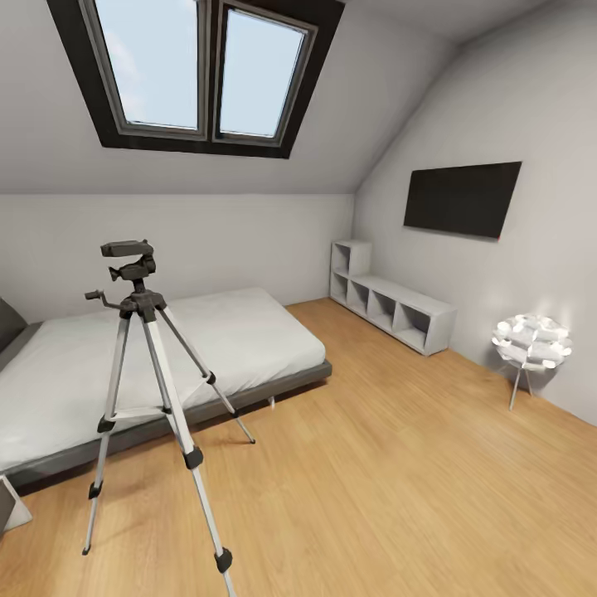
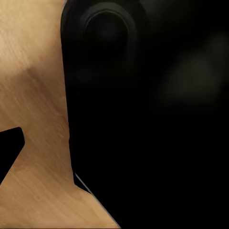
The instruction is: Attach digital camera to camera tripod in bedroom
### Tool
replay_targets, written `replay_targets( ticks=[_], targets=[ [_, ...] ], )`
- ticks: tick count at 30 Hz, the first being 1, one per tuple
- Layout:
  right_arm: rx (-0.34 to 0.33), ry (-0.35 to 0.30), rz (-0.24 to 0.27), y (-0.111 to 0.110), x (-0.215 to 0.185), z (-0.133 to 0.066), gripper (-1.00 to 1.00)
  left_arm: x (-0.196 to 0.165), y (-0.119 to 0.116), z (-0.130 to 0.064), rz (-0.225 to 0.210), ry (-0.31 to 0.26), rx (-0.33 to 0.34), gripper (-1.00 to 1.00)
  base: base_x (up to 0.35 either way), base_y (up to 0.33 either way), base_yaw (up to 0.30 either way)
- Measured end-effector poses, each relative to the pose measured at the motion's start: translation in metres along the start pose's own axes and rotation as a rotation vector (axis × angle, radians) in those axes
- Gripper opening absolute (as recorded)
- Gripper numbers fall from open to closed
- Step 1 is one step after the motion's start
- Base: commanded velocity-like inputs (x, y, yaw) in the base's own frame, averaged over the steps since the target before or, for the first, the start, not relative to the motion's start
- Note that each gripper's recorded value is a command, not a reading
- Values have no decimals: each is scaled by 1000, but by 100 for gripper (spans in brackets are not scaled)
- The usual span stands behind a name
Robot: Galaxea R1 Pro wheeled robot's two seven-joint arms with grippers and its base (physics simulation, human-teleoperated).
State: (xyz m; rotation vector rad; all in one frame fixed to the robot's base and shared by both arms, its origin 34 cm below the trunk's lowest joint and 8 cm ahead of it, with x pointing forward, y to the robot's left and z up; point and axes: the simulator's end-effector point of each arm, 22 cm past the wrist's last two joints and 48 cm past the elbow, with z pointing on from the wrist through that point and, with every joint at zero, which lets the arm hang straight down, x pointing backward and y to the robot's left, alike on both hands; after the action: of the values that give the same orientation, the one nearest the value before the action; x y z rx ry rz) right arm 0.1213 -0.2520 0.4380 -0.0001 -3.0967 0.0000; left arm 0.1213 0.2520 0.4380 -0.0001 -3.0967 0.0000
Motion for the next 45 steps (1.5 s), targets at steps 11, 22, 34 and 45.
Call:
replay_targets(
  ticks=[11,22,34,45],
  targets=[
    [2,-28,-11,-4,-8,0,100,-10,-18,0,-25,-31,33,100,0,0,0],
    [11,-58,8,-5,-15,0,100,-39,-18,-2,-30,-119,31,100,0,0,0],
    [12,-72,10,-5,-19,-1,100,-41,-18,-2,-31,-126,32,100,0,0,-153],
    [12,-79,10,-5,-21,-1,100,-44,-18,-3,-31,-133,32,100,0,0,-216]
  ],
)
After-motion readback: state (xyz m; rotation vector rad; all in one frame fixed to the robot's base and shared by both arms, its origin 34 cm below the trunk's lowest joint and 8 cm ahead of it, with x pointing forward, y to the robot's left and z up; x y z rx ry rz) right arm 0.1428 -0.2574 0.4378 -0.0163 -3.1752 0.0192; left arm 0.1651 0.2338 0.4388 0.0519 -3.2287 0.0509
